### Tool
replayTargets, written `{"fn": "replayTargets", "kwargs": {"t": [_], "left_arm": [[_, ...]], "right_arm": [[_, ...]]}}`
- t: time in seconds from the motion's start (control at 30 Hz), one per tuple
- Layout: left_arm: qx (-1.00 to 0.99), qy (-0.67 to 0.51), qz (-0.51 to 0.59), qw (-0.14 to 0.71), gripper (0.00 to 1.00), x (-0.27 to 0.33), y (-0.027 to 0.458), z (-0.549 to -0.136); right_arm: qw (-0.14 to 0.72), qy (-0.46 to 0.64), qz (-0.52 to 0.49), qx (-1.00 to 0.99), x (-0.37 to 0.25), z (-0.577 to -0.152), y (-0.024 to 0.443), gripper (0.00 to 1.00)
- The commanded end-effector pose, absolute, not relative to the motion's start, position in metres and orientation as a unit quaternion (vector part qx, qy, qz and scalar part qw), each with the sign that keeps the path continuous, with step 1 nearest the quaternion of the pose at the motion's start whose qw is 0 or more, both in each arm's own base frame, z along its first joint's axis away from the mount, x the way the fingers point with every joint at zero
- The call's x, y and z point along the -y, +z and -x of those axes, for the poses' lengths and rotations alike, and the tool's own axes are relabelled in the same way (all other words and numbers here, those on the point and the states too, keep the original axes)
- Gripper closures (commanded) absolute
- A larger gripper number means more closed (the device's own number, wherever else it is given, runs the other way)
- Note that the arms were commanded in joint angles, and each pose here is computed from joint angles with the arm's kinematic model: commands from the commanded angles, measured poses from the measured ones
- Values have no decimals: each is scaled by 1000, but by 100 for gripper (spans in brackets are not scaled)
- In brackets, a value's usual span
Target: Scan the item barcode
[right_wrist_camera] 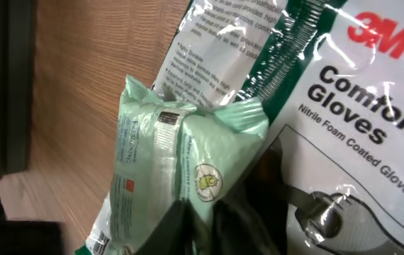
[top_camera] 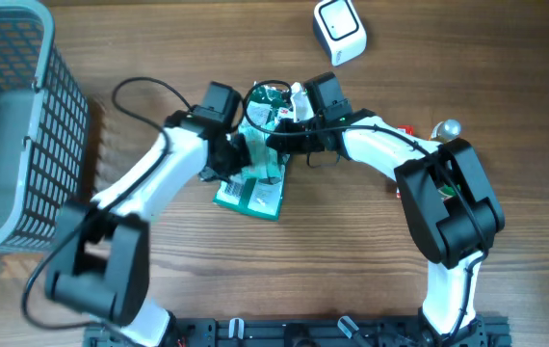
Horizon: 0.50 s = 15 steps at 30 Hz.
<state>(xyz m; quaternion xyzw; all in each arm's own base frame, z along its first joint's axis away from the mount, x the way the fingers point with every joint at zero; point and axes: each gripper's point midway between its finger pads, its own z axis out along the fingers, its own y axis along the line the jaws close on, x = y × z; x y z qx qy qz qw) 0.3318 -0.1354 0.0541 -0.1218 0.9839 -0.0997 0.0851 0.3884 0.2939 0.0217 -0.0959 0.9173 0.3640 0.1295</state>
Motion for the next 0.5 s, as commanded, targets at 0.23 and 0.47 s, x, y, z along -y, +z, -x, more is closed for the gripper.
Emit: {"fn": "replayTargets", "kwargs": {"t": [0.23,0.47], "left_arm": [[-967,-168,111,158,96,141,106,-352],[-950,-262,46,161,96,167,107,-370]], "right_arm": [[172,395,99,-897,-281,-391,109,67],[73,436,99,-891,-285,-348,101,96]]}}
